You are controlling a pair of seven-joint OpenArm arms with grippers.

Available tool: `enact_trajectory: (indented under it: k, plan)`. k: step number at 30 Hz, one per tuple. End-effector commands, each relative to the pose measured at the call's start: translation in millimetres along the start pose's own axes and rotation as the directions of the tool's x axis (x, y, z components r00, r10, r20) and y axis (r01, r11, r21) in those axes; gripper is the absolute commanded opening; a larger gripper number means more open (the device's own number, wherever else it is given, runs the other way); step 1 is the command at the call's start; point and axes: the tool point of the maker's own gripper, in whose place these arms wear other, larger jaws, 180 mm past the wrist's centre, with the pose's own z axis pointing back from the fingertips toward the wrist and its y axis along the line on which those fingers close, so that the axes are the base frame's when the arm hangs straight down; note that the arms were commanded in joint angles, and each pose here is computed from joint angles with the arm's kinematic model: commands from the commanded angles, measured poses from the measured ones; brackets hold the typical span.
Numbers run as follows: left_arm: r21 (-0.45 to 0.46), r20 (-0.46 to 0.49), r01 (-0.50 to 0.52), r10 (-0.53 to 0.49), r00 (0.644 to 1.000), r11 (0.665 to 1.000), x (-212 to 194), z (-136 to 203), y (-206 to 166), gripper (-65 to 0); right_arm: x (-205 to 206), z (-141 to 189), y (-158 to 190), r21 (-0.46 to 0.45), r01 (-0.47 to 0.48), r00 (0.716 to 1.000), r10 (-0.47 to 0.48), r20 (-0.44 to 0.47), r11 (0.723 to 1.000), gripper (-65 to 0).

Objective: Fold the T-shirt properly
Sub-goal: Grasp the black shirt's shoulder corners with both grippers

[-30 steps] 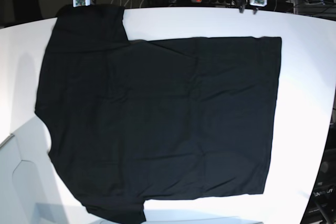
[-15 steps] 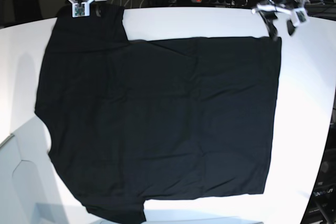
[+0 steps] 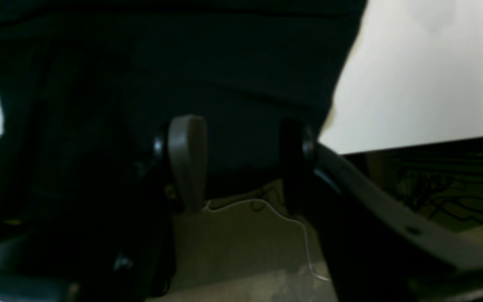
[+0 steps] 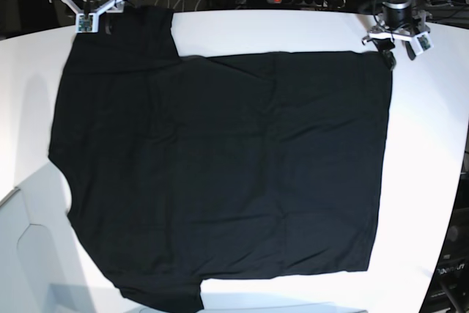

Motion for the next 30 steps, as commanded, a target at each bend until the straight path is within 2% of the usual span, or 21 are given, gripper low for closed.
enact_trajectory:
  k: [1,6,9,12,30]
  plan:
    - [-0.002,0.029,0.009,-0.009,1.0,1.0,7.4,-1.5,1.9,-29.2,6.4,3.1,-0.7,0.002,-0.005,1.0,0.005,0.027,1.0,-36.2]
    - [0.002,0.014,-0.008,0.008,1.0,1.0,-0.6,-12.1,2.5,-29.2,6.2,3.2,0.3,0.003,-0.002,1.0,0.002,0.026,1.0,-36.2]
    - [-0.097,0.001,-0.011,0.011,1.0,0.995,-6.0,-11.1,-15.5,-29.4,6.2,3.2,0.3,0.003,-0.002,1.0,0.002,0.026,1.0,-36.2]
    - [-0.148,-0.009,-0.013,0.012,1.0,0.989,-10.2,-8.8,-24.5,-29.7,6.1,3.2,1.1,0.004,0.0,1.0,0.0,0.026,1.0,-36.2]
    - [-0.126,-0.081,-0.024,0.014,0.997,0.992,-38.7,5.1,-15.1,-30.1,6.3,3.3,-0.3,0.0,0.002,1.0,-0.002,0.027,1.0,-36.4]
